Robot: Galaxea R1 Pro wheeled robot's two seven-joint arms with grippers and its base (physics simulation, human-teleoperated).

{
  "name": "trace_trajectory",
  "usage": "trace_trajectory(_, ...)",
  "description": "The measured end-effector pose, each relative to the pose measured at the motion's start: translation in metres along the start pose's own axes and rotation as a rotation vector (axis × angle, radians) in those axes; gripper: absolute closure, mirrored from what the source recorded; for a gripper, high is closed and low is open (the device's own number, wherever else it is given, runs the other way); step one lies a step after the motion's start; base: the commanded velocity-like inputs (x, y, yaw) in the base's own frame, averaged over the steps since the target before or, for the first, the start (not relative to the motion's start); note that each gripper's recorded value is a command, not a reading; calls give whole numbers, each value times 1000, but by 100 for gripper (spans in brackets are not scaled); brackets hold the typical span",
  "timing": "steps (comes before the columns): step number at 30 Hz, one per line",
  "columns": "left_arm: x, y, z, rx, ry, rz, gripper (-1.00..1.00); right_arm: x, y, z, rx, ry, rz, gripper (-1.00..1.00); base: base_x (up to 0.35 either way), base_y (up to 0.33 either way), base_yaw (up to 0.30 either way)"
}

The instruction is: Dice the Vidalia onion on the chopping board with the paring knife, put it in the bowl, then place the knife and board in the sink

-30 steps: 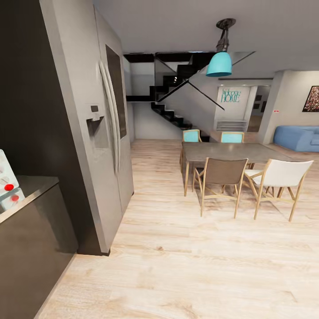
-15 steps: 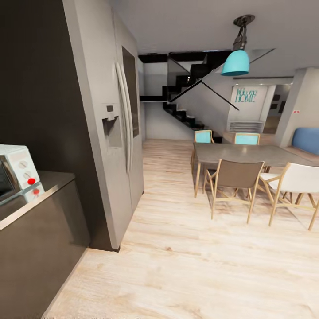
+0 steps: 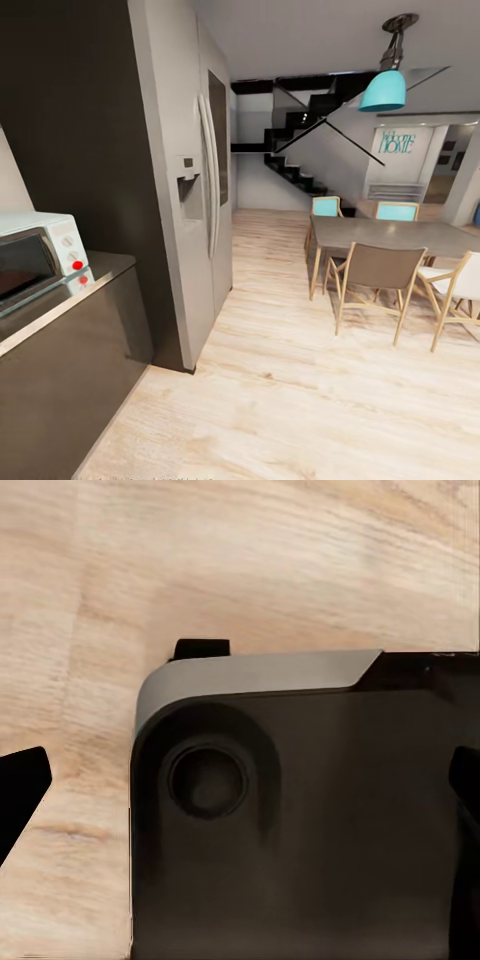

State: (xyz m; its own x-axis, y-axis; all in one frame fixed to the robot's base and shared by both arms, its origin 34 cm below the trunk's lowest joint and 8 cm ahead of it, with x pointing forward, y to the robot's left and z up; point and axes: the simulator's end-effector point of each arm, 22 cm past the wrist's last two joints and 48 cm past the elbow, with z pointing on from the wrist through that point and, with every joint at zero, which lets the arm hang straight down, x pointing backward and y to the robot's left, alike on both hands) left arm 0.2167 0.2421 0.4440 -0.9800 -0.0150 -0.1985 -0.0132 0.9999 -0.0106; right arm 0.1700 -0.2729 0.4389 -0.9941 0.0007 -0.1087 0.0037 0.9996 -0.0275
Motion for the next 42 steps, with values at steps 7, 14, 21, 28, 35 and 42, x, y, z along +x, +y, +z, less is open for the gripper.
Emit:
trace_trajectory(7, 5, 29, -1, -50, 15, 0, -100, 0, 0, 0, 0, -1, -1, -100, 0, 0, 171)
trace_trajectory(14, 61, 42, -7, -90, 190, -52, -100, 1, 0, 0, 0, 1, -1, -100, 0, 0, 151)
trace_trajectory(21, 62, 37, -7, -78, 187, -56, -100, 2, 0, 0, 0, 5, -2, -100, 0, 0, 99)
trace_trajectory(28, 50, 36, -5, -77, 131, -57, -100, 4, 0, 0, 0, 8, -2, -100, 0, 0, 50)
trace_trajectory(35, 46, 38, -5, -81, 116, -56, -100, 3, 0, 0, 0, 6, -2, -100, 0, 0, 2)
trace_trajectory(42, -128, 46, -12, -93, -267, -62, -100, -98, -36, -4, 57, -205, -18, -100, 0, 0, 0)
